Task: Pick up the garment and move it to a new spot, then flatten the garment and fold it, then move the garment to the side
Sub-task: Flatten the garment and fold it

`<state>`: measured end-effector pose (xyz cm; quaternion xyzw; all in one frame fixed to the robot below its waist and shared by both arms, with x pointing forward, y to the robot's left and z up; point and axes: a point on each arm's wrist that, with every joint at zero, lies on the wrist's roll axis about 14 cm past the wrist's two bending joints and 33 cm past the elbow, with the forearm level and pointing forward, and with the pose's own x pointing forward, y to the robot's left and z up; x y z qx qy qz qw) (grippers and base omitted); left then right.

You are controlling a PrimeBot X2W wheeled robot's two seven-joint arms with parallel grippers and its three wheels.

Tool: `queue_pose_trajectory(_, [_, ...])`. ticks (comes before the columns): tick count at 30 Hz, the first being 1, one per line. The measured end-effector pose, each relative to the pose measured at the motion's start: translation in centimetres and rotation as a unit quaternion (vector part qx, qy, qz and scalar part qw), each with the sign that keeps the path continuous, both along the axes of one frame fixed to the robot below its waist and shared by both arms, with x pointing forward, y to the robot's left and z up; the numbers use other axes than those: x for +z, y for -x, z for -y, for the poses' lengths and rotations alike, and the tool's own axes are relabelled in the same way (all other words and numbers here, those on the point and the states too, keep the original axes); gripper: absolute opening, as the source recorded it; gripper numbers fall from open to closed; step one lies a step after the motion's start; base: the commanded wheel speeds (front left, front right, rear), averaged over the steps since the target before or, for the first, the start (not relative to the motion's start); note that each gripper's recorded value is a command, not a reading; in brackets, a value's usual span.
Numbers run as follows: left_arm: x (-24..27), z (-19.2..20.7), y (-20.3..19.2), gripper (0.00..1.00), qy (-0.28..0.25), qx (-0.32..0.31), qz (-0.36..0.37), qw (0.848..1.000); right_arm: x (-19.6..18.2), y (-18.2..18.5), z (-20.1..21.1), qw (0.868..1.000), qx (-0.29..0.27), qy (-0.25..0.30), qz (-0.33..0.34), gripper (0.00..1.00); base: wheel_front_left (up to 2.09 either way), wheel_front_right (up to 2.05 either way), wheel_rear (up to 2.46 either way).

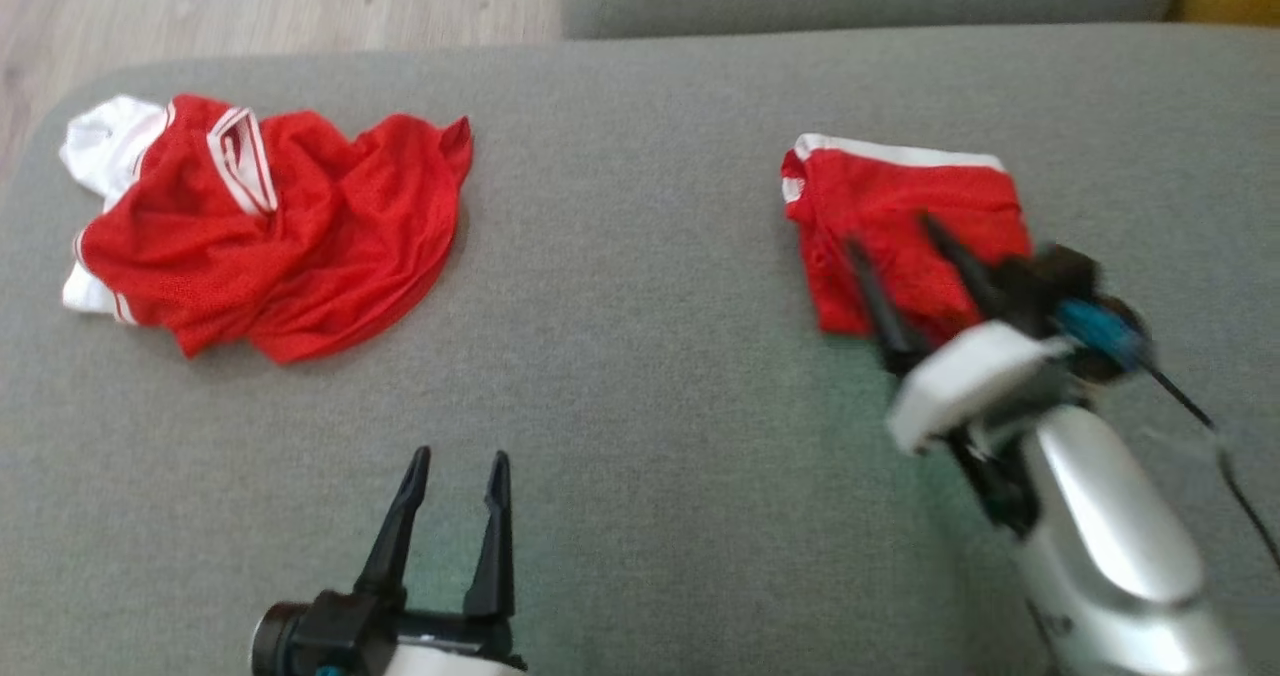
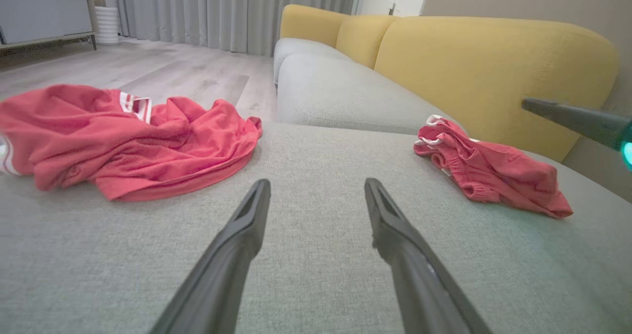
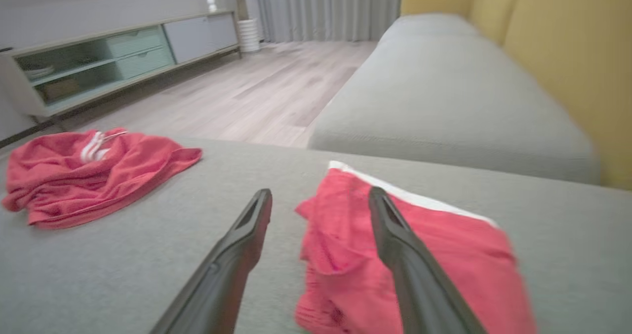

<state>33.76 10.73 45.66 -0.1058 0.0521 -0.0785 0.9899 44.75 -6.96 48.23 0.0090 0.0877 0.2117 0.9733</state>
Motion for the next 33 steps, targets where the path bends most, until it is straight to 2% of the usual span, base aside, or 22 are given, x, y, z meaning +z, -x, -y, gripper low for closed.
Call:
queue_pose_trajectory(6, [0.6, -0.9, 0.8, 1.0, -0.009, 0.011, 0.012, 1.0, 0.7, 2.3, 4.9, 0.996, -0.065, 0.009, 0.053, 1.0, 0.0, 0.0, 0.0])
queue_pose_trajectory(14, [1.0, -2.3, 2.6, 1.0, -0.016, 0.034, 0.019, 0.999, -1.7, 7.7, 11.0, 0.986, -0.157, 0.014, 0.048, 1.0, 0.0, 0.0, 0.0])
queue_pose_trajectory(18, [0.8, -2.5, 2.8, 1.0, -0.017, 0.036, 0.017, 0.999, -1.9, 8.1, 12.2, 0.983, -0.173, 0.021, 0.048, 1.0, 0.0, 0.0, 0.0])
queue_pose_trajectory(23, [0.6, -3.0, 2.6, 1.0, -0.02, 0.043, 0.011, 0.999, -2.0, 7.1, 11.5, 0.985, -0.165, 0.019, 0.045, 0.98, 0.0, 0.0, 0.0])
queue_pose_trajectory(24, [0.4, -3.1, 2.5, 1.0, -0.022, 0.043, 0.009, 0.999, -1.9, 6.5, 11.0, 0.986, -0.158, 0.019, 0.044, 0.44, 0.0, 0.0, 0.0])
queue_pose_trajectory(25, [0.3, -3.1, 2.4, 1.0, -0.022, 0.044, 0.007, 0.999, -1.7, 5.8, 10.5, 0.988, -0.151, 0.016, 0.042, 0.03, 0.0, 0.0, 0.0])
queue_pose_trajectory(26, [0.1, -3.1, 2.3, 1.0, -0.023, 0.044, 0.004, 0.999, -1.5, 4.9, 9.9, 0.989, -0.144, 0.012, 0.042, 0.0, 0.0, 0.0, 0.0])
queue_pose_trajectory(29, [-0.1, -3.1, 1.7, 1.0, -0.022, 0.042, 0.0, 0.999, -0.8, 2.1, 7.9, 0.993, -0.113, 0.017, 0.043, 0.0, 0.0, 0.0, 0.0])
queue_pose_trajectory(33, [0.0, -3.0, 0.4, 1.0, -0.024, 0.037, 0.004, 0.999, -1.8, -0.8, 5.8, 0.996, -0.082, 0.033, 0.026, 0.0, 0.0, 0.0, 0.0])
